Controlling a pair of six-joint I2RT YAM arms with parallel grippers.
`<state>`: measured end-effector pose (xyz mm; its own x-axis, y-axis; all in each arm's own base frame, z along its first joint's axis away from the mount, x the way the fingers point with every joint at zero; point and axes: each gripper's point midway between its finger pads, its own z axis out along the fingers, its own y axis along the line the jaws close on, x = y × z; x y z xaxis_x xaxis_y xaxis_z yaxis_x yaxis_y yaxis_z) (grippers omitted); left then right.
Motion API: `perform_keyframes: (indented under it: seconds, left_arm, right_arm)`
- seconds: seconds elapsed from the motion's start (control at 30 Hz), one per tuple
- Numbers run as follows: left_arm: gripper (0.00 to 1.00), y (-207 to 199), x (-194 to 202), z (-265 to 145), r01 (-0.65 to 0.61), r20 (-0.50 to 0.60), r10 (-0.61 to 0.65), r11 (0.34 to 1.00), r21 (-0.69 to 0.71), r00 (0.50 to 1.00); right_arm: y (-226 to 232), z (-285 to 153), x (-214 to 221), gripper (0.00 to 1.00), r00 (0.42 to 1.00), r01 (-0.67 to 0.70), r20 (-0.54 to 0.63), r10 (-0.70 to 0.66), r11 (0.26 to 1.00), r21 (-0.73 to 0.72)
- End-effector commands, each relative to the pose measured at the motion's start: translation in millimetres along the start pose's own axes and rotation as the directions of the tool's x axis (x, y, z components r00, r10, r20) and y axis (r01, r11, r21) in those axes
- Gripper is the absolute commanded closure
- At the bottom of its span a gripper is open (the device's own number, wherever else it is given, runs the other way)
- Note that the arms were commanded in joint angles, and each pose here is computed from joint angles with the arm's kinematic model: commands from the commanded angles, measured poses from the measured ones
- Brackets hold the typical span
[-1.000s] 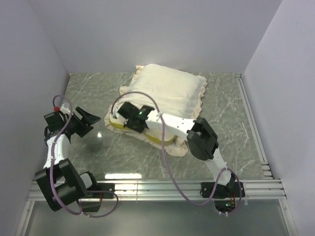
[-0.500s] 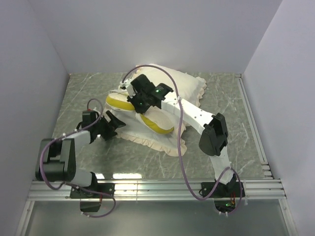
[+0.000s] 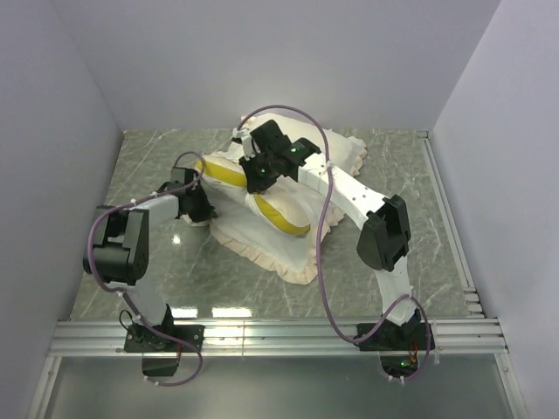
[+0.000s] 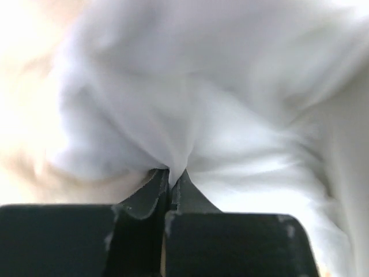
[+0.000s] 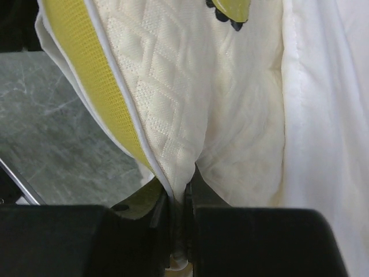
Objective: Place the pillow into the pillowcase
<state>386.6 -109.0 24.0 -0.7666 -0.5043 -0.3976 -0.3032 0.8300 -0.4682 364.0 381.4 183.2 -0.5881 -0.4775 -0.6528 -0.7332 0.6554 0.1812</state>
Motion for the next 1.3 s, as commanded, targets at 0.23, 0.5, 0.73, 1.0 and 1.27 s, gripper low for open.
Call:
perform_keyframes:
  seconds: [0.23,0.5,0.73,1.0,1.27]
  left_arm:
    - [1.0,93,-44,-162,-0.382,-0.181,0.362,0.919,-0.094,0.914]
    - [1.0,106,-45,-199,-0.596,-0.273,0.574,0.803,0.001,0.772]
    - [0.99,100,-8,-163,-0.644,-0.252,0.644,0.759,0.091,0.723]
    - [0.49,73,-33,-151,-0.539,-0.119,0.551,0.834,0.123,0.826]
    - [0.43,82,-36,-133,-0.419,-0.107,0.423,0.906,0.059,0.9]
  right_arm:
    - [-81,80,74,1.0,0.984,0.106,-0.166,-0.06,0.954,0.282]
    - [-74,87,160,1.0,0.901,0.278,-0.406,-0.156,0.924,0.263]
    - [-19,80,184,1.0,0.843,0.295,-0.482,-0.241,0.955,0.04]
    - [2,65,207,0.84,0.833,0.193,-0.522,-0.184,0.98,-0.039]
    - [64,-3,67,0.17,0.963,0.214,-0.131,-0.234,0.965,-0.154]
